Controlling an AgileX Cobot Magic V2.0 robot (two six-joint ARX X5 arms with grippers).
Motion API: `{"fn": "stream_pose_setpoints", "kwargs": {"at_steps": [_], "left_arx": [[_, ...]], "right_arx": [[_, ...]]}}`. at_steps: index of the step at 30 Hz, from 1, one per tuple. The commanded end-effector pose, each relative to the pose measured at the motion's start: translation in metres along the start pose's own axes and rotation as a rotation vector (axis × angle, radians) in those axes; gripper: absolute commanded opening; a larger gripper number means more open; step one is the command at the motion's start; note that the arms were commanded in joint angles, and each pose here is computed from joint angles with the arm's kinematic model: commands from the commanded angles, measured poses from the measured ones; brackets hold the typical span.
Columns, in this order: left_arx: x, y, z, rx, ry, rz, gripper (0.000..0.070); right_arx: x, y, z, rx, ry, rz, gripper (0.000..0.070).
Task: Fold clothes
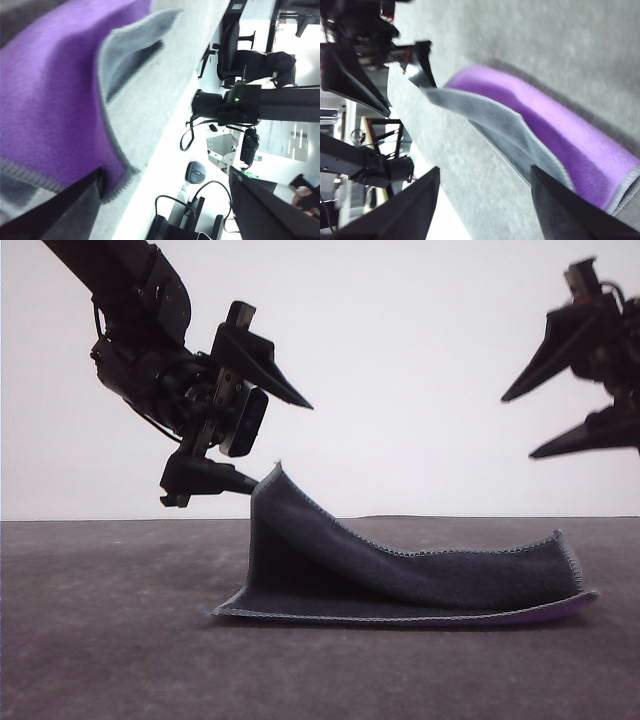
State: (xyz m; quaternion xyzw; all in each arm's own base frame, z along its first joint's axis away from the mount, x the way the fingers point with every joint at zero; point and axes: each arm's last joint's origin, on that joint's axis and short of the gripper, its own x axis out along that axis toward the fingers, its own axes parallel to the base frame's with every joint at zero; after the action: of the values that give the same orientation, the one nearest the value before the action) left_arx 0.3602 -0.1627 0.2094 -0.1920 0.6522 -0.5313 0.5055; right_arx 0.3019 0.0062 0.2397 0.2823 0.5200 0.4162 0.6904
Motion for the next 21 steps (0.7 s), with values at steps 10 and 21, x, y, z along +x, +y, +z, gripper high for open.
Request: {"fn": "stream_pose_setpoints", "kwargs": {"at_steps": [10, 21], "left_arx": [[-0.031, -0.064, -0.024, 0.124, -0.074, 0.017, 0.0479], [-0.071, -0.099, -0.046, 0.239, -0.195, 0.213, 0.0478]], "right_arx": [[-0.031, 0.048, -0.008, -0.160, -0.095, -0.027, 0.0362], [-0.050, 0.082, -0.030, -0.226, -0.126, -0.247, 0.0362]]}}
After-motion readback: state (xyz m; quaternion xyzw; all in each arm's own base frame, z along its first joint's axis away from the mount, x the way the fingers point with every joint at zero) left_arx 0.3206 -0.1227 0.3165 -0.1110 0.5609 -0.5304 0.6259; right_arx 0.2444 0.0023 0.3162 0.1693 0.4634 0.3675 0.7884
